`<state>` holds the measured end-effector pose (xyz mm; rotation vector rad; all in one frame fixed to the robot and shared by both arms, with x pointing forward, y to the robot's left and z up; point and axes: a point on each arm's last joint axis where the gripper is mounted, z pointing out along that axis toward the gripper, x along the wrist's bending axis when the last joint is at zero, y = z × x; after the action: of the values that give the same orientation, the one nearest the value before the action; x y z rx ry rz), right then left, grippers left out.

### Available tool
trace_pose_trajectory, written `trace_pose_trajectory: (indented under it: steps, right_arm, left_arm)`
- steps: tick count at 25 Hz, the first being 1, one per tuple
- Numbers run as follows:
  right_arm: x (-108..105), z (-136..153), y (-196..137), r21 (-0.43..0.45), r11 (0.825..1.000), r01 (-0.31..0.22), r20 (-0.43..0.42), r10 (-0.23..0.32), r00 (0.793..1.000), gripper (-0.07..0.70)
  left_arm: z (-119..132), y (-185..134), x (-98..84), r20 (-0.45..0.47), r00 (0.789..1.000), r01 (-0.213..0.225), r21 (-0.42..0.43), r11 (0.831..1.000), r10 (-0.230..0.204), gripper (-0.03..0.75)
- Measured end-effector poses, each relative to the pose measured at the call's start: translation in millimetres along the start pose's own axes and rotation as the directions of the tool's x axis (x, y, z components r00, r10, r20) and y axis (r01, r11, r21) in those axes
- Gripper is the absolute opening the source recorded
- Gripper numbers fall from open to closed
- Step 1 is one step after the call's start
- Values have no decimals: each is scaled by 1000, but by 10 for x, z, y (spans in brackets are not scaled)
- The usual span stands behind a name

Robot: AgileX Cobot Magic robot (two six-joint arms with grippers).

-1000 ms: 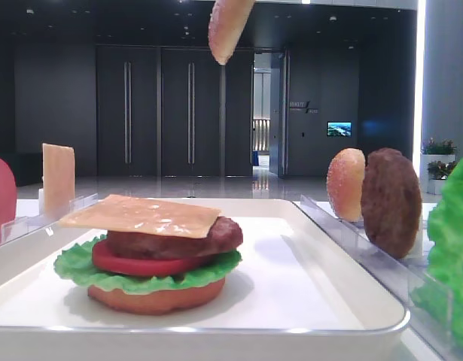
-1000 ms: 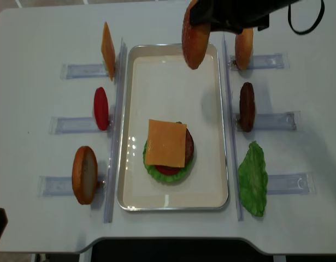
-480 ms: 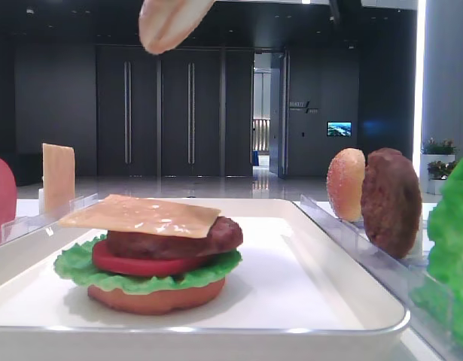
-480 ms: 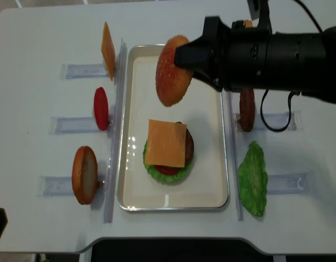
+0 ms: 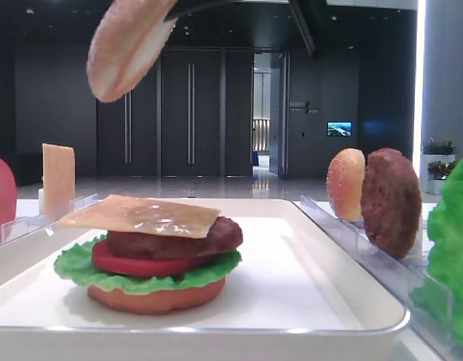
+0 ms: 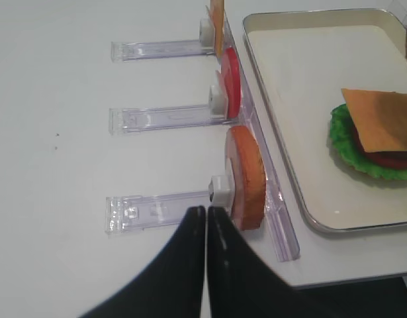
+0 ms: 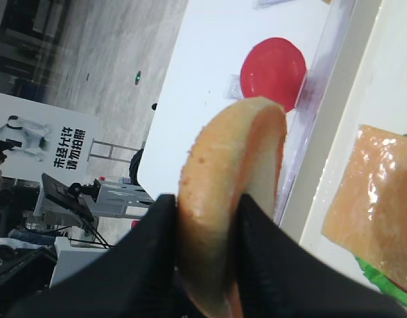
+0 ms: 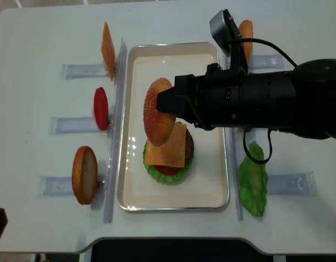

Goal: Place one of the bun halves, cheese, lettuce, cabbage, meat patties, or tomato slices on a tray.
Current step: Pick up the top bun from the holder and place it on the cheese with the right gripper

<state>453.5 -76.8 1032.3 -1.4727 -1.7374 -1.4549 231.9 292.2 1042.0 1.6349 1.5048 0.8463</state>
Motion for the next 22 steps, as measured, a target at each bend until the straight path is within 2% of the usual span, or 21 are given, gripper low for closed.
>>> trace_pose_trajectory:
  steps: [7,9,22]
  right_arm:
    - [-257,206,-64,60,997,-52,58,48,997,195]
    - [-295,241,-68,68,996,-50,66,46,997,195]
    - [-387,349,-38,85,994,-62,75,56,996,195]
  left_arm:
    - [0,0,0,0,1000,0,0,1000,0,0]
    - [0,0,0,0,1000,0,0,1000,0,0]
    - [0,0,0,0,1000,0,0,1000,0,0]
